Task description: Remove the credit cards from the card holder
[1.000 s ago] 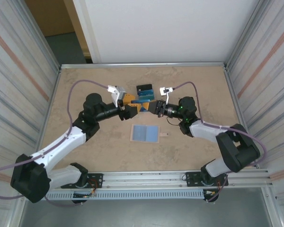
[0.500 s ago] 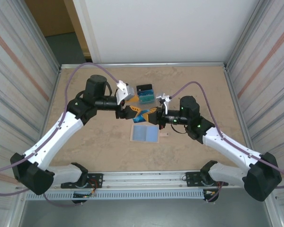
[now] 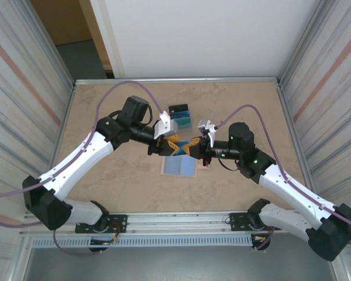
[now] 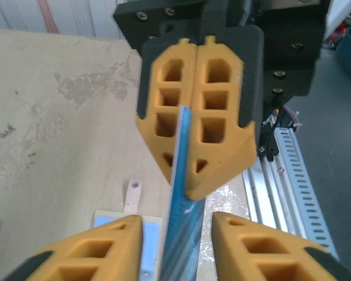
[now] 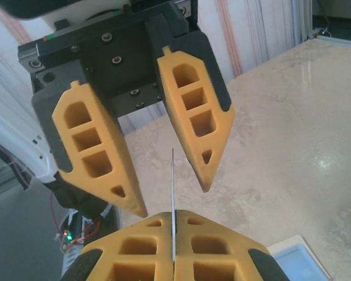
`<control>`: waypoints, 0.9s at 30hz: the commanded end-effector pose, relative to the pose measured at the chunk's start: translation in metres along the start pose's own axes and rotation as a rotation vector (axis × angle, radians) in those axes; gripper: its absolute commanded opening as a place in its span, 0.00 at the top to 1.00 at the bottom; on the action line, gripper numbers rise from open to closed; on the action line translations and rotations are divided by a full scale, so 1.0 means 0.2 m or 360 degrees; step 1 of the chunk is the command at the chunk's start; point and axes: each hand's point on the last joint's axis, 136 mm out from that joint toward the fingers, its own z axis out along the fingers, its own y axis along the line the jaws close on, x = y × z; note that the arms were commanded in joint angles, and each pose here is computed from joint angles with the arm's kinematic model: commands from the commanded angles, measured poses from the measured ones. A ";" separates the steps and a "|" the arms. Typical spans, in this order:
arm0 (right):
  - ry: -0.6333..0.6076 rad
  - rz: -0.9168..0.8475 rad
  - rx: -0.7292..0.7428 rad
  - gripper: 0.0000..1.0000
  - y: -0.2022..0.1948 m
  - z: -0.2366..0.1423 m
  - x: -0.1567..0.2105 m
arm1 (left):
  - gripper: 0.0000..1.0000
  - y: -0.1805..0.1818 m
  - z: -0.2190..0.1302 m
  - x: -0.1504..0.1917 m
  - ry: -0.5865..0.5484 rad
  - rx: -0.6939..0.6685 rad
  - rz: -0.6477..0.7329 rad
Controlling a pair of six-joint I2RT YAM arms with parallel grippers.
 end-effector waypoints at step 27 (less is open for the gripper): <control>-0.0219 0.0009 0.0859 0.12 -0.33 -0.28 -0.06 | 1.00 0.70 0.03 0.20 0.0379 -0.0587 0.0292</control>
